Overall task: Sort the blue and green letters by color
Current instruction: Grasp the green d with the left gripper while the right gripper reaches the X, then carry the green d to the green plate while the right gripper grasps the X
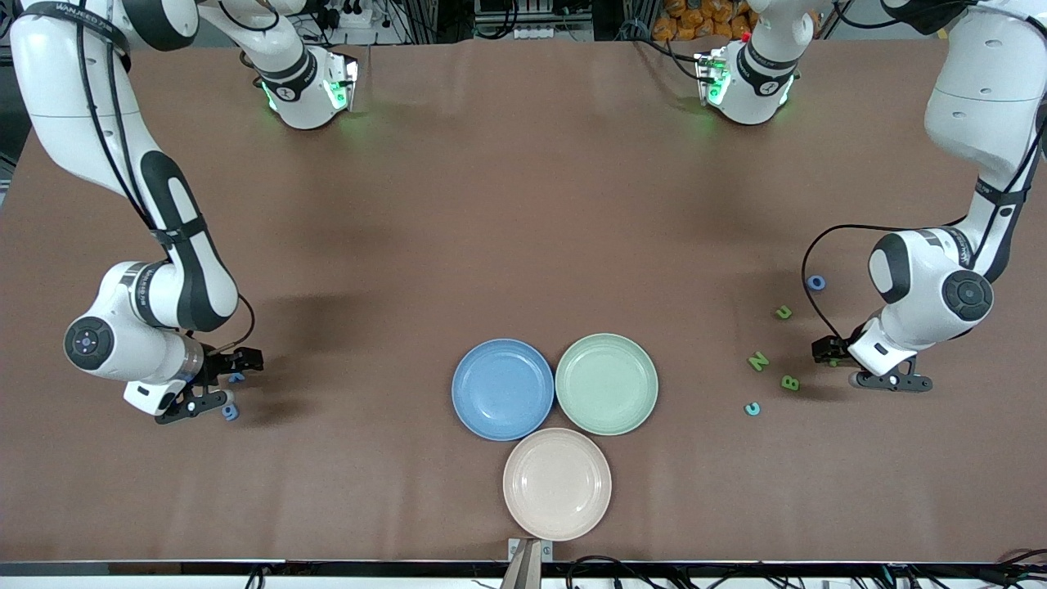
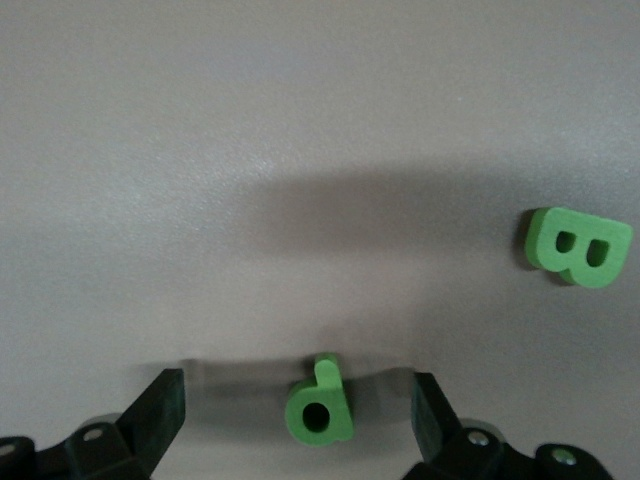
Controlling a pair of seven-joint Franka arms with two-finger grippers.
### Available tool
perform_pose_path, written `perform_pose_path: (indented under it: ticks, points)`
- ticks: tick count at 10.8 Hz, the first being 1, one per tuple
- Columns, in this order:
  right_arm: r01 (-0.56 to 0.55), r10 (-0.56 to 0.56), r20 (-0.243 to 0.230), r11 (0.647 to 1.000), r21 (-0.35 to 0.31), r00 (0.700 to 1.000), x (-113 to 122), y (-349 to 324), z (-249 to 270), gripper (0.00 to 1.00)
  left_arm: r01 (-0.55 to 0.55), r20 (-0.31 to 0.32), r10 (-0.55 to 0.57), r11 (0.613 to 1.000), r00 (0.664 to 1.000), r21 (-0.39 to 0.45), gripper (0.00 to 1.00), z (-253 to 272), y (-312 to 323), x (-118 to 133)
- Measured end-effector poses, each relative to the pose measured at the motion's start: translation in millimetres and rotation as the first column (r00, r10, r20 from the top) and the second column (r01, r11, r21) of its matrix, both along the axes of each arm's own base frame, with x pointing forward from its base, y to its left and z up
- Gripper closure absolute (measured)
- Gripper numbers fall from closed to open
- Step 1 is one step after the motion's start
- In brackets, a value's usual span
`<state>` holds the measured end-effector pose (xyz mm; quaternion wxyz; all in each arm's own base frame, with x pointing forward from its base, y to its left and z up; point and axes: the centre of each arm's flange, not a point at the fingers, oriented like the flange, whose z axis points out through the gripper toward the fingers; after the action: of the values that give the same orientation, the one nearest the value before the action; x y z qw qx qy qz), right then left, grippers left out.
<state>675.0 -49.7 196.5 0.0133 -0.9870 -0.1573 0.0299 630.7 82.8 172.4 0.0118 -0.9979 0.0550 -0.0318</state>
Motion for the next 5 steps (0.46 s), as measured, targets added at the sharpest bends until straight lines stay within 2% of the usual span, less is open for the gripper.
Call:
perform_pose_path:
  ticks: [2, 5]
  points:
    - [0.001, -0.001, 0.014, 1.0, -0.002, 1.0, -1.4, -0.9, -4.3, 0.0, 0.003, -0.005, -0.003, 1.0, 1.0, -0.001, 0.05, -2.2, -2.0, -1.9]
    - [0.01, -0.009, 0.023, 1.0, -0.005, 1.0, -10.4, -6.9, -19.2, 0.0, 0.007, 0.004, -0.007, 1.0, 1.0, -0.001, 0.45, 3.7, -4.5, -0.3]
